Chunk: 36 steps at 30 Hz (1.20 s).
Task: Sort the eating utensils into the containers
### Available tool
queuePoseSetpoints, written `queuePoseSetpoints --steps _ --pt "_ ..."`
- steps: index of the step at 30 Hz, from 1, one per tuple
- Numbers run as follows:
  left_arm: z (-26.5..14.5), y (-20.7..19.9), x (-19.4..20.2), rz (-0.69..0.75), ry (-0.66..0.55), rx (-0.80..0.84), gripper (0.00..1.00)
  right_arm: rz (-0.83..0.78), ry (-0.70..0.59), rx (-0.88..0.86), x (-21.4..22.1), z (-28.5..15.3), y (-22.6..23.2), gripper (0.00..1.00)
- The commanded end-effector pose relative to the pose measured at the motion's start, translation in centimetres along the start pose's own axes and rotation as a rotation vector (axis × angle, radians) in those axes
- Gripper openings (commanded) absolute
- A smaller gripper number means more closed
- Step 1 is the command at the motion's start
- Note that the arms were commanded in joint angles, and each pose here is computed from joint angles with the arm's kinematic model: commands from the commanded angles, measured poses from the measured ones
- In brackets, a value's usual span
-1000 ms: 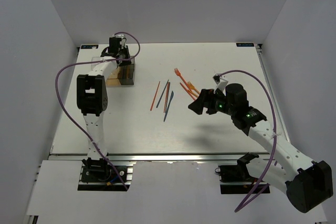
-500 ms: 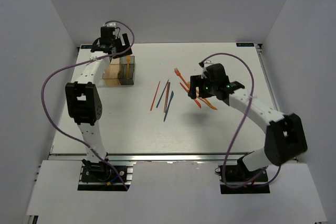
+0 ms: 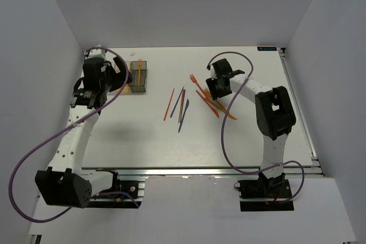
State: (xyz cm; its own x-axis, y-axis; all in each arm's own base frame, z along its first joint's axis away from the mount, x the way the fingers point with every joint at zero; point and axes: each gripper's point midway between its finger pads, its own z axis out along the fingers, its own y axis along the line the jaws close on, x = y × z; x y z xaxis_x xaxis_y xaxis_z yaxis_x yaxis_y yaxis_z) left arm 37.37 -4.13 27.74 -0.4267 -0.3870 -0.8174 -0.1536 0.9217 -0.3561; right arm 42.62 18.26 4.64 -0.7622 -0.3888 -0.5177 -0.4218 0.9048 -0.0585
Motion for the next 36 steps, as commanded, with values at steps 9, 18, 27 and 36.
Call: queuePoseSetpoints --steps 9,18,27,36 --pt "-0.7 0.1 2.0 0.03 -0.005 0.057 0.98 -0.074 0.106 -0.02 2.5 2.4 -0.2 0.38" --pt "-0.3 -3.0 4.0 0.035 0.076 0.256 0.98 0.074 0.113 0.02 2.7 1.5 -4.2 0.0" --pt "-2.3 -15.8 7.1 -0.138 0.078 0.772 0.98 0.198 -0.284 -0.377 -4.6 -11.9 5.4 0.0" --pt "-2.9 -22.9 9.6 -0.134 0.095 0.933 0.95 0.237 -0.444 -0.698 -5.7 -22.4 13.5 0.0"
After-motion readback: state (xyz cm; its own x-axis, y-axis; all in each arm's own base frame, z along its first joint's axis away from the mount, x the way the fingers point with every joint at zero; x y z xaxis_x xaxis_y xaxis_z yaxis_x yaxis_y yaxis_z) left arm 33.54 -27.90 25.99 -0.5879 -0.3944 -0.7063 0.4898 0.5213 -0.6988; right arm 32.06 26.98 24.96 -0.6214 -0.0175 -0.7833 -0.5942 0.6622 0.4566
